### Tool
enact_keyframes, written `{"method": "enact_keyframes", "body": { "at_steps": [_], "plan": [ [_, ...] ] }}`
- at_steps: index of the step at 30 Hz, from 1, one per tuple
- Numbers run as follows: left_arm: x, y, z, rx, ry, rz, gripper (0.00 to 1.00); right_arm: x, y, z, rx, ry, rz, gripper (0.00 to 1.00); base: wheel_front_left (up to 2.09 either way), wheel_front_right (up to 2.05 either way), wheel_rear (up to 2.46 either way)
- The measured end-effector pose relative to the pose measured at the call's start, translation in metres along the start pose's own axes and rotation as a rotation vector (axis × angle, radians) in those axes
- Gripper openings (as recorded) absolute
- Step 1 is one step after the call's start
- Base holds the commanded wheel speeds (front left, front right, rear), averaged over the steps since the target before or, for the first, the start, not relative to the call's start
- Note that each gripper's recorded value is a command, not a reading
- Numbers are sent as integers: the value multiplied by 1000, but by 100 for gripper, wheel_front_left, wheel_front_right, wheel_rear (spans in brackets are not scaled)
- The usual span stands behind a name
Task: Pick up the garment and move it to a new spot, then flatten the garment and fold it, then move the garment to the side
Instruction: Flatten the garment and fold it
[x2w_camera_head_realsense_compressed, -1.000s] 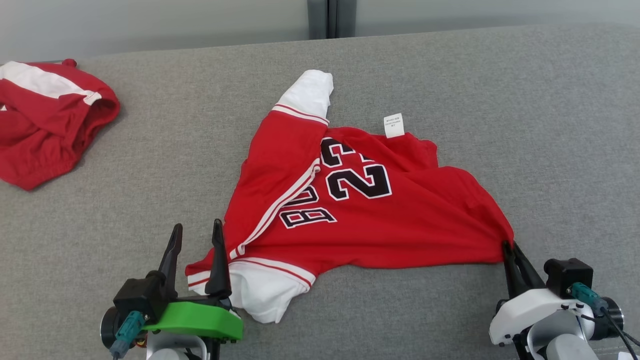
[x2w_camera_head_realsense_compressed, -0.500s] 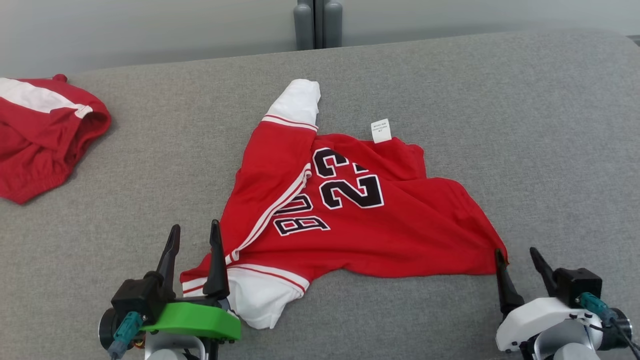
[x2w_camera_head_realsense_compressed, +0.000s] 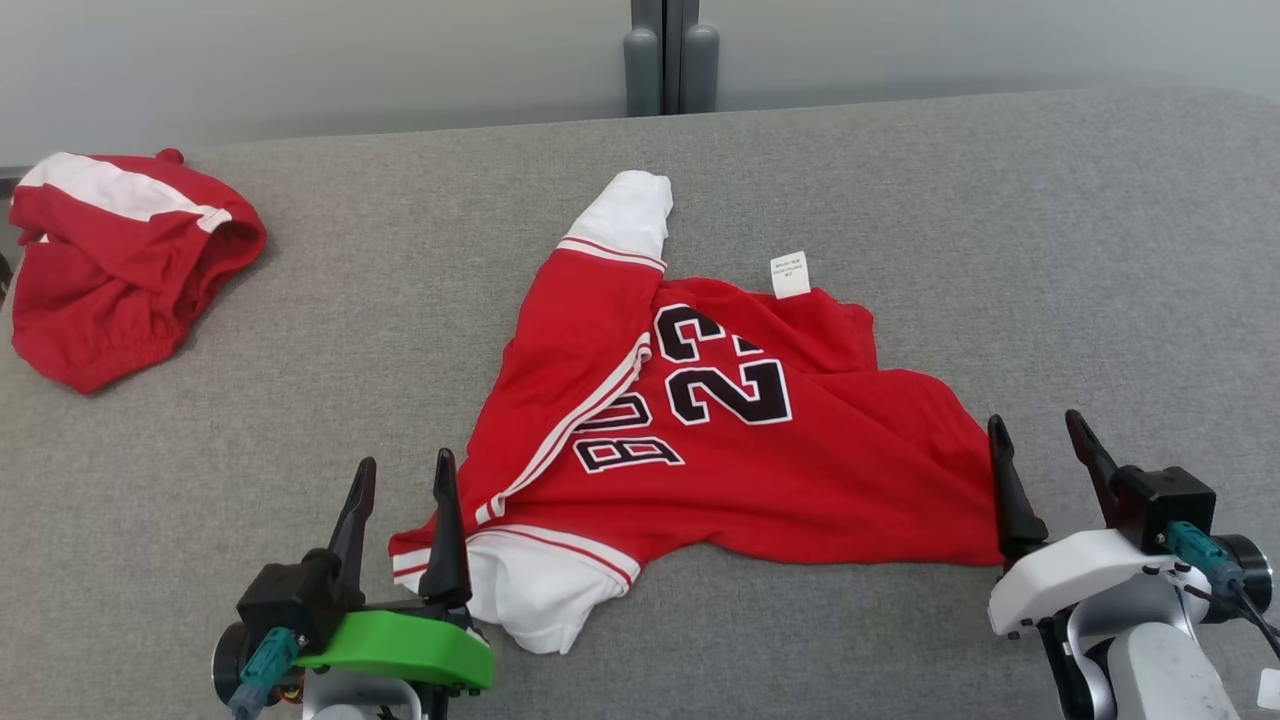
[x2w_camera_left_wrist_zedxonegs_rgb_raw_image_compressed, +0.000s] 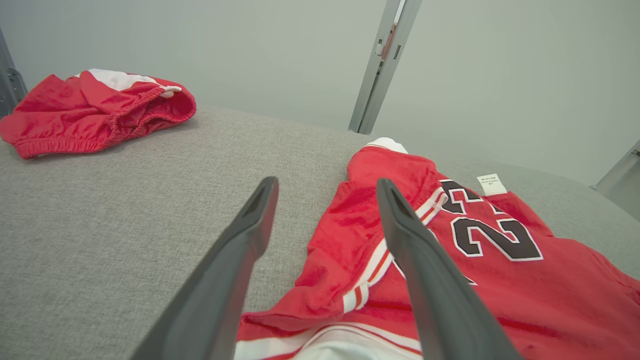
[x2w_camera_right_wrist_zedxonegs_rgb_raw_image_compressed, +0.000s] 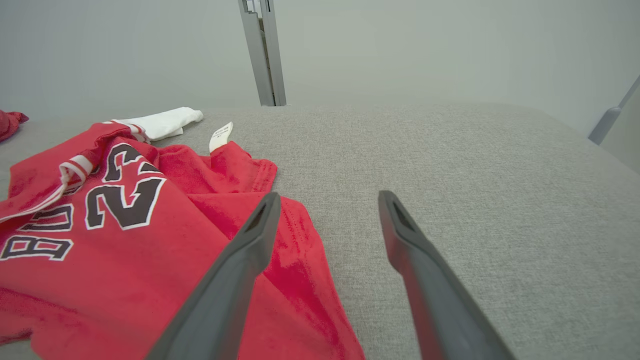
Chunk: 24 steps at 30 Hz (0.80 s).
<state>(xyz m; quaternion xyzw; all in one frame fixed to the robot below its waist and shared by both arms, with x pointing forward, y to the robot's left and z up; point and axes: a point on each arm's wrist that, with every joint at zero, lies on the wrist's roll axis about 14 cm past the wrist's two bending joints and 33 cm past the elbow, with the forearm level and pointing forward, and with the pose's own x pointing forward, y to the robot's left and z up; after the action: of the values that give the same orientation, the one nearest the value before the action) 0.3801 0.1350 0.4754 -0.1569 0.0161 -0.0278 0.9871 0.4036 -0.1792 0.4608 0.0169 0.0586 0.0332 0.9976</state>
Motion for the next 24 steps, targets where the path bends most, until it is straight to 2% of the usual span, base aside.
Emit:
{"method": "enact_keyframes", "body": {
  "at_steps": [7,14,16,23,24],
  "plan": [
    [-11,0,-8,4,29,-5,100,4,23,13,57,-63,62,100,0,0,0],
    [-9,-30,-47,160,206,-184,100,3,40,16,73,-76,110,100,0,0,0],
    [-6,-35,-64,229,298,-224,100,1,40,15,72,-75,110,100,0,0,0],
    [11,-5,-90,400,481,-173,100,-2,21,12,66,-72,57,100,0,0,0],
    [12,-3,-92,407,494,-166,80,-2,19,11,67,-68,50,100,0,0,0]
  ]
}}
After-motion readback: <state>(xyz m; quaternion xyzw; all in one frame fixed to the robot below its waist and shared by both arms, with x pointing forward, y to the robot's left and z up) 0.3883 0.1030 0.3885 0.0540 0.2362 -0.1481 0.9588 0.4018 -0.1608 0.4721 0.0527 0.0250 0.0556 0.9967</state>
